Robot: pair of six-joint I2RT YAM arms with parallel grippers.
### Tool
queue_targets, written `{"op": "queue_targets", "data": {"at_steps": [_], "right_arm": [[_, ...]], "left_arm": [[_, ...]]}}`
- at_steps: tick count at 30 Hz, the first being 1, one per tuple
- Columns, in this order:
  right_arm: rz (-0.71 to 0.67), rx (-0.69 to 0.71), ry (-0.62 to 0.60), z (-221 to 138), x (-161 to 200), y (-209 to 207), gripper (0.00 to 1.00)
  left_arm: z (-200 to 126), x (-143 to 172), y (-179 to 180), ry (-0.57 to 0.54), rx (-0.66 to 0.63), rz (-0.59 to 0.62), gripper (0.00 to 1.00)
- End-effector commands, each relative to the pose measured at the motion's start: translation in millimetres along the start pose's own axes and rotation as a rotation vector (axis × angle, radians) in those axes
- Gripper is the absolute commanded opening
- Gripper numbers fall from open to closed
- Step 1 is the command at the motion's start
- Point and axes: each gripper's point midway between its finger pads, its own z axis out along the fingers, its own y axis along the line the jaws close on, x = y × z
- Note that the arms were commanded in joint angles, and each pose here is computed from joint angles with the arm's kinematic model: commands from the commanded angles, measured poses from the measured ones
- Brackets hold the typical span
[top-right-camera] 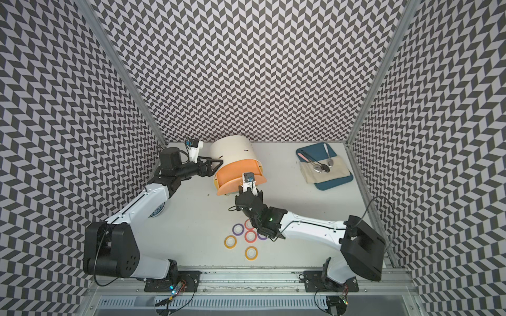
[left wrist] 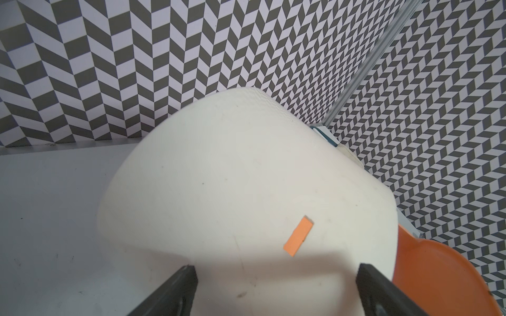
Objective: Place the transparent tape into the drawer according to color
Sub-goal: Open the drawer in the storage box, then pick up the tape at the center of the board.
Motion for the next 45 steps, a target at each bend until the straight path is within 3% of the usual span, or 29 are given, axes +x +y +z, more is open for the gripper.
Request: {"op": "queue_targets", "data": {"at_steps": [1,23,24,25,33,45], "right_arm": [[0.032,-0.026,-0.03,-7.3,-9.7,5.3,0.02],[0.053,-0.039,-0.055,-23.8,-19.4,-3.2,0.02],[0.036,-0.079,-0.038,-22.9,-14.6,4.0,0.94],[0.033,-0.078,-0.038,-20.7,-12.2,4.3,1.0],[-0.016,-0.068,-0.028,-5.3,-4.9,12.1,1.0],[-0.04,-0.079,0.024,-27.8,-11.7,3.4,1.0]], "left_arm": [[1.7,11.7,4.7,0.044,-0.011,-0.018,0.95],[-1.9,3.6,-2.7,0.016,0.01,-0.021,1.0],[-1.8,4.1,-2.7,0.016,0.011,-0.022,1.0],[-1.6,4.2,-2.5,0.016,0.011,-0.022,1.0],[-2.3,2.8,-3.2,0.013,0.011,-0.021,1.0],[-13.4,-12.6,-11.7,-0.03,0.003,-0.011,1.0]]}}
